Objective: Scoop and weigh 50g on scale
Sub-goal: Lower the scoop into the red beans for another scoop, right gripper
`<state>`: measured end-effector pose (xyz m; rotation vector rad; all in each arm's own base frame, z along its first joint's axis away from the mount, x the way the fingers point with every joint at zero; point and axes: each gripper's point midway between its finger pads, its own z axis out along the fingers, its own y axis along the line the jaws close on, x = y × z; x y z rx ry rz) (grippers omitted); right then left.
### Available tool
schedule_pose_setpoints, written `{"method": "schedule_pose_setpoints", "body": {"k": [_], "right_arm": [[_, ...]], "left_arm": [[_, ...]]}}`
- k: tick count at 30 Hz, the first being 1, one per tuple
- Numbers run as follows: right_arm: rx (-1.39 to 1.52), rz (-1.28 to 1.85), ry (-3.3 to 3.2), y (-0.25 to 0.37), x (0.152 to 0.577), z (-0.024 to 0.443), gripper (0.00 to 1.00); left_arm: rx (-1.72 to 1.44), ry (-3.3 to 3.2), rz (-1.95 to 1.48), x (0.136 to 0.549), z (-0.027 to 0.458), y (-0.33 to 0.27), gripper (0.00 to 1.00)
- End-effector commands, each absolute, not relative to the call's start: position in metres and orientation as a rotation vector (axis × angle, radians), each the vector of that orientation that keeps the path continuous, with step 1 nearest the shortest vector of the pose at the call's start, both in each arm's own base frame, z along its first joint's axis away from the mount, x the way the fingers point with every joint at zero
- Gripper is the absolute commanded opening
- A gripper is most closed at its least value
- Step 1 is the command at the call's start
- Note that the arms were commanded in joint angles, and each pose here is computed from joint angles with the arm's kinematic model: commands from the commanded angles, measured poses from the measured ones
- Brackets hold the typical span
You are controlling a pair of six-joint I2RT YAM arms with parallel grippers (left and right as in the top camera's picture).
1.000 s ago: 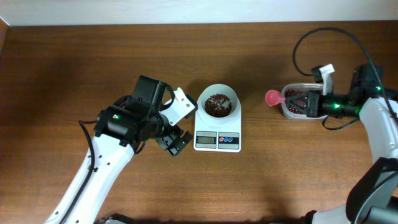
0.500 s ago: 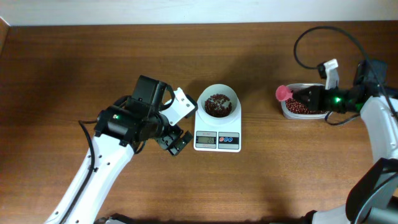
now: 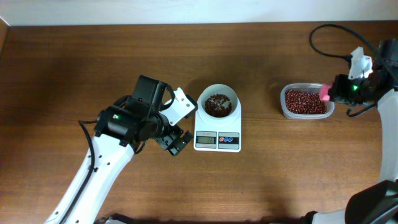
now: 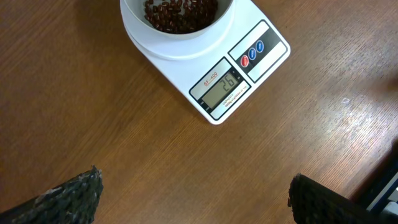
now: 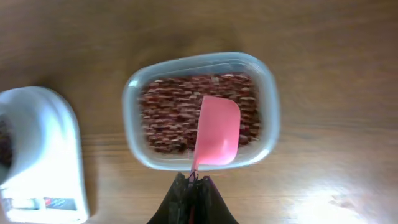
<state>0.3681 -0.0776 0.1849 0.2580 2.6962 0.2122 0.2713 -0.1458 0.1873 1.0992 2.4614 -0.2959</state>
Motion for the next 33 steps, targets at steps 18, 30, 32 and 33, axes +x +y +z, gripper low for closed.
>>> {"method": "schedule_pose_setpoints", "body": {"k": [18, 30, 32, 33], "right_arm": [[0.316, 0.052, 2.802, -0.100, 0.363, 0.129, 0.04], [0.335, 0.085, 2.901, -0.099, 0.360, 0.096, 0.04], [0.336, 0.086, 2.900, -0.099, 0.360, 0.096, 0.04], [0.335, 0.091, 2.900, -0.099, 0.360, 0.096, 0.04]], "left_arm": [[1.090, 2.448, -0.316, 0.268, 0.191, -0.148, 0.99], [1.090, 2.448, -0.316, 0.268, 0.191, -0.148, 0.99], [1.090, 2.448, -0.316, 0.268, 0.191, -0.148, 0.99], [1.090, 2.448, -0.316, 0.268, 0.191, -0.148, 0.99]]}}
